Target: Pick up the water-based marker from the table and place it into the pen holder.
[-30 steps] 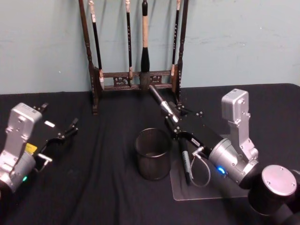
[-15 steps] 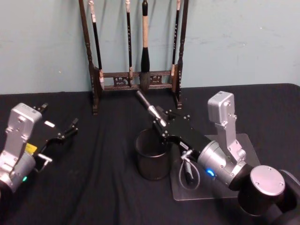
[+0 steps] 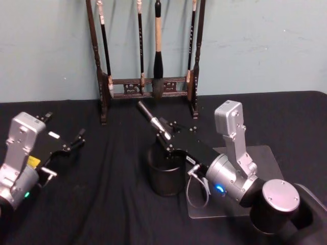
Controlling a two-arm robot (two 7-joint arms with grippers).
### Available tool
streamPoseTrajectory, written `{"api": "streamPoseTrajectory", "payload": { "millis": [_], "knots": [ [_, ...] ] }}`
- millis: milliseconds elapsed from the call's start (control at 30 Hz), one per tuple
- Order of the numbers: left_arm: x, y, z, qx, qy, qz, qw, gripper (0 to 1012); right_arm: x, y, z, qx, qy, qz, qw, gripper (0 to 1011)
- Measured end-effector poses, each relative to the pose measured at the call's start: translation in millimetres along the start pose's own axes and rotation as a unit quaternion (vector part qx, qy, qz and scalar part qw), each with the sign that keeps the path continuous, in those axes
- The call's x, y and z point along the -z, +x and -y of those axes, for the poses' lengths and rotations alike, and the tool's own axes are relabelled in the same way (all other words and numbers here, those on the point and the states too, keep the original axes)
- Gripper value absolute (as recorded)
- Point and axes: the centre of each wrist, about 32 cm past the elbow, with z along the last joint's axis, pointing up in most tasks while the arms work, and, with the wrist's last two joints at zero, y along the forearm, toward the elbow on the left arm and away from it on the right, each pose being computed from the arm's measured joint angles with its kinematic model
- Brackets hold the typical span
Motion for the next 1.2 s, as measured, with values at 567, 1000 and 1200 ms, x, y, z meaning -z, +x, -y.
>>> {"api": "streamPoseTrajectory", "payload": {
  "millis": [567, 1000, 1200],
  "knots": [
    [0.0, 0.0, 0.0, 0.0, 0.0, 0.0, 1.0, 1009, 3.1, 0.1, -7.3, -0.002, -0.002, -0.002, 1.0, 197],
    [0.0, 0.0, 0.0, 0.0, 0.0, 0.0, 1.0, 1009, 2.7, -0.1, -6.7, -0.001, -0.001, -0.002, 1.0, 469],
    [0.0, 0.0, 0.0, 0.0, 0.0, 0.0, 1.0, 1009, 2.8, -0.2, -6.5, -0.001, -0.001, -0.002, 1.0, 673]
  ]
}}
